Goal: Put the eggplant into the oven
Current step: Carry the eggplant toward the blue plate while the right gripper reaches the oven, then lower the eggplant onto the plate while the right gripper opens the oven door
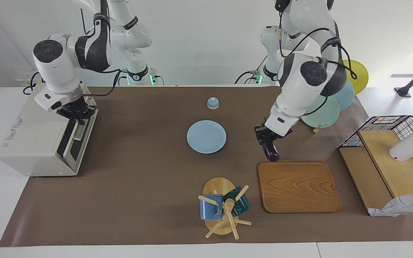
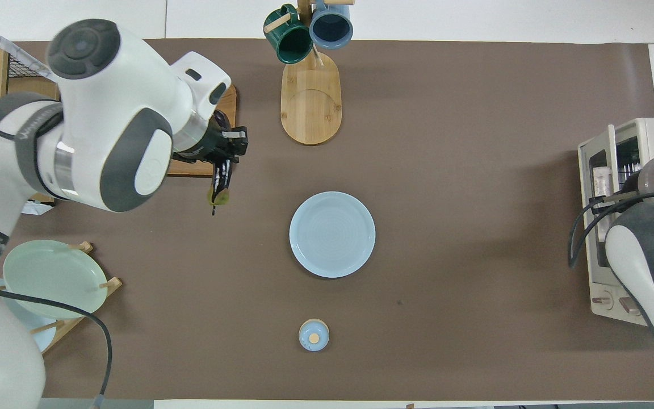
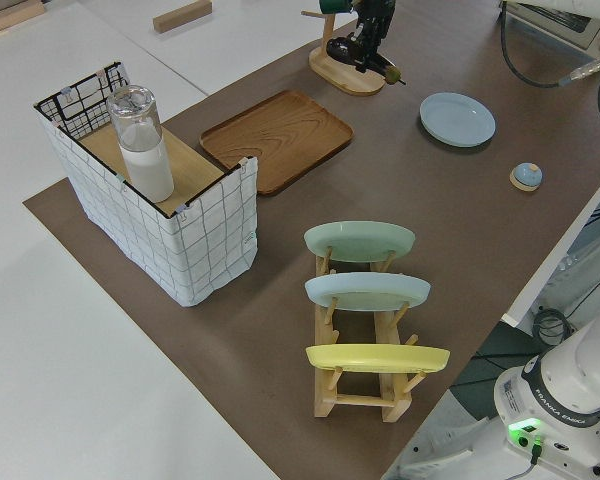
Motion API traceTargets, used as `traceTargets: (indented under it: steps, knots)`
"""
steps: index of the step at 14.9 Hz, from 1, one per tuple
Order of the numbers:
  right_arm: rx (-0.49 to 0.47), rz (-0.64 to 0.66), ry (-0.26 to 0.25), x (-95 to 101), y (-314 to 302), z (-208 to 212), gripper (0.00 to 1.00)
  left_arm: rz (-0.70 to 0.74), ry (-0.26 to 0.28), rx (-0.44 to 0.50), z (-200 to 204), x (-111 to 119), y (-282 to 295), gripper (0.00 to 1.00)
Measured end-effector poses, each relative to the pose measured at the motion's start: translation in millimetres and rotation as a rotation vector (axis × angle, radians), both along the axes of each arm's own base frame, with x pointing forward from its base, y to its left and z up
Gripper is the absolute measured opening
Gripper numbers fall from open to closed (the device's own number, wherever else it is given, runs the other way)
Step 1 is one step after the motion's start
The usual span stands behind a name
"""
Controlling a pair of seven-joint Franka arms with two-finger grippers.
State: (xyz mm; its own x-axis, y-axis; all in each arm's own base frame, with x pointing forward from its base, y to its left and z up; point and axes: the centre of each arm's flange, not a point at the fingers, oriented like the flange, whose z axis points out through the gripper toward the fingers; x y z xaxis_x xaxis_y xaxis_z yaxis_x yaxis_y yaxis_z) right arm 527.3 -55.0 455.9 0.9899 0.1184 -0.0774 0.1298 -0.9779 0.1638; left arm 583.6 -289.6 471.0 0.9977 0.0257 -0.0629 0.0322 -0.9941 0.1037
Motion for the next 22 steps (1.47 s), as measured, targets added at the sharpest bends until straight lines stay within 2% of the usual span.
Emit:
traceTargets:
  steps: [2, 5, 8, 13, 16, 22]
  knots:
    - [0.041, -0.004, -0.004, 2.3, 18, -14, 0.01, -0.024, -0.001, 0.002, -13, -27, -38, 0.34]
    - [0.080, 0.012, -0.047, 4.2, 44, -46, 0.01, -0.044, -0.049, -0.022, -51, -77, -79, 0.34]
    - [0.090, 0.025, -0.069, 6.6, 62, -83, 0.01, -0.065, -0.054, -0.025, -85, -122, -111, 0.34]
    - [0.123, 0.005, -0.044, 12.1, 72, -135, 0.01, -0.072, -0.072, -0.036, -116, -139, -138, 0.34]
    - [0.146, -0.029, -0.033, 14.8, 69, -157, 0.01, -0.073, -0.080, -0.041, -135, -141, -147, 0.34]
    - [0.197, -0.113, -0.048, 19.5, 63, -154, 0.01, -0.080, -0.090, -0.047, -143, -143, -153, 0.34]
